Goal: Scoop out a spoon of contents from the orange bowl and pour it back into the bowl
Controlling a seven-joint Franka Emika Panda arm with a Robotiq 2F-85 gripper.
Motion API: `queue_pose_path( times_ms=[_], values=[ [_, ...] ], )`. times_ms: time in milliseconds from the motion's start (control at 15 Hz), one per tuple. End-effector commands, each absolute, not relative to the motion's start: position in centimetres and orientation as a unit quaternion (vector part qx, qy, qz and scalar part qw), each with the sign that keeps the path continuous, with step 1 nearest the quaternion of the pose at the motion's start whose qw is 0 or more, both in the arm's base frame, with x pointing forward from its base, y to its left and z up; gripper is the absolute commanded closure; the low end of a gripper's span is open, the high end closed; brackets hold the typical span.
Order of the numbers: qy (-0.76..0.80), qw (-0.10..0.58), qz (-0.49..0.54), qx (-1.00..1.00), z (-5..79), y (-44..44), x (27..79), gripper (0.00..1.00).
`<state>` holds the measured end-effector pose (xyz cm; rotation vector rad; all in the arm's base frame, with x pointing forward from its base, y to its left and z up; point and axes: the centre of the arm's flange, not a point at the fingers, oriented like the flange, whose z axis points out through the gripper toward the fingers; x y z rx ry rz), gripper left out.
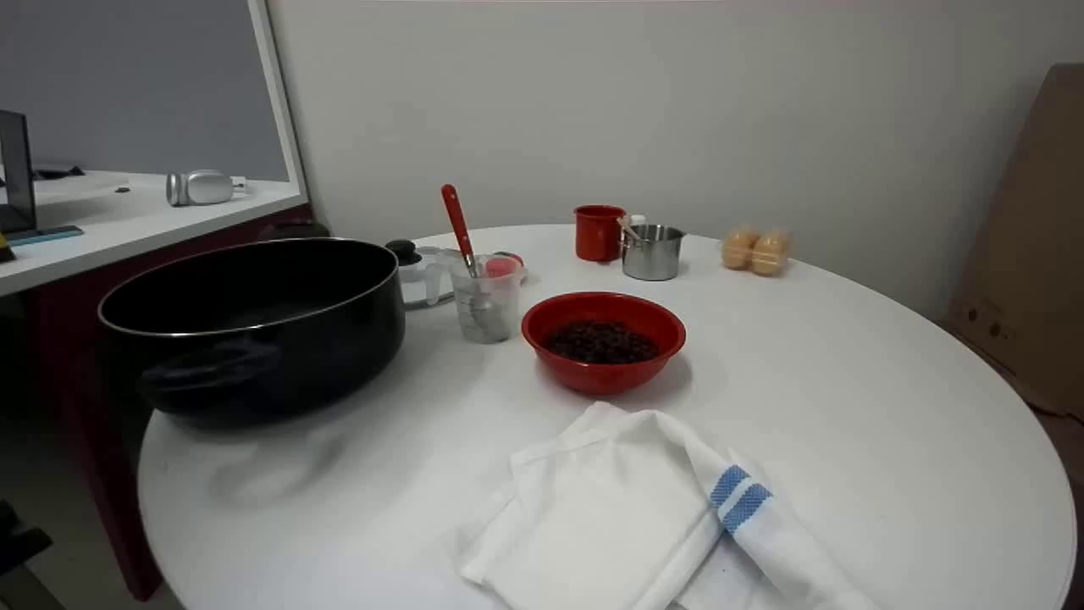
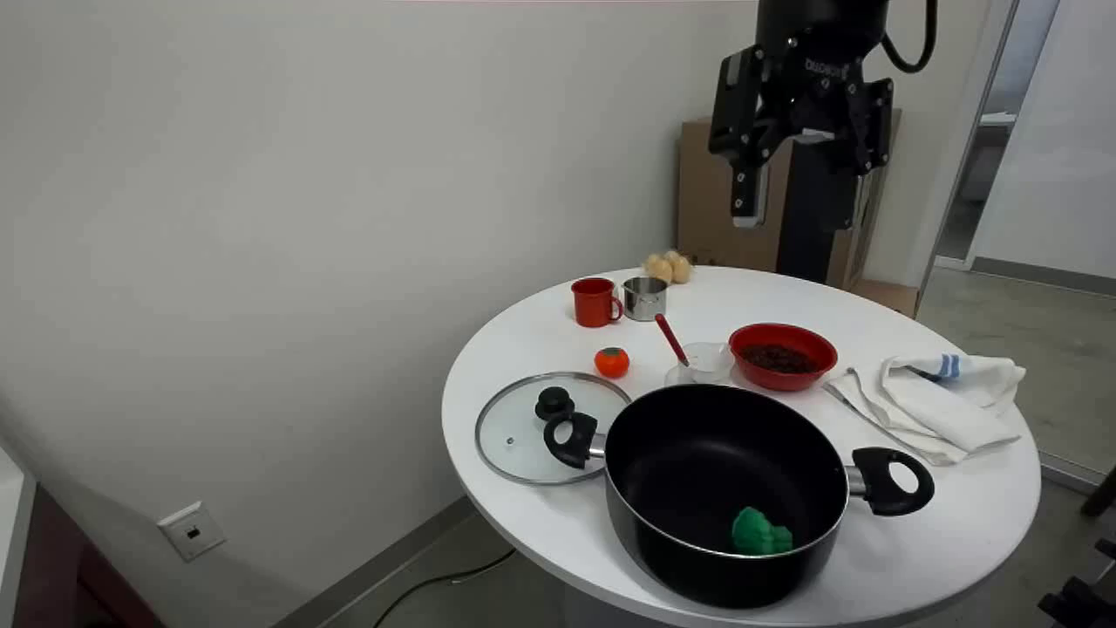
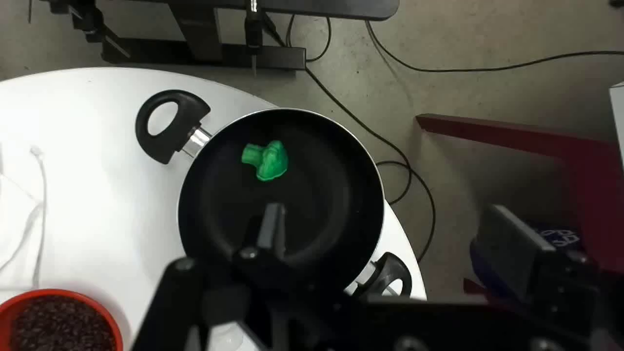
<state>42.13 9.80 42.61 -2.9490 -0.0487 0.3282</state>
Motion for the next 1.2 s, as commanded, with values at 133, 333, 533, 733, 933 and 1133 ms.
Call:
queue_pose_path(
  times_ms=[133,333,533,733,933,1133],
  values=[
    [-0.016,0.087,0.110,-0.990,42.6,9.8,42.1,0.00],
    [-0.016,0.087,0.110,-0.990,42.6,9.8,42.1,0.00],
    [-0.070,0.096,0.091,-0.989,42.5,9.7,42.5,0.00],
    [-0.132,0.020,0.080,-0.988,42.9,8.9,45.4,0.00],
    [-0.179,-0.053,0.060,-0.981,43.6,7.8,48.9,0.00],
    [-0.199,-0.117,0.037,-0.972,44.1,7.1,53.3,0.00]
  ],
)
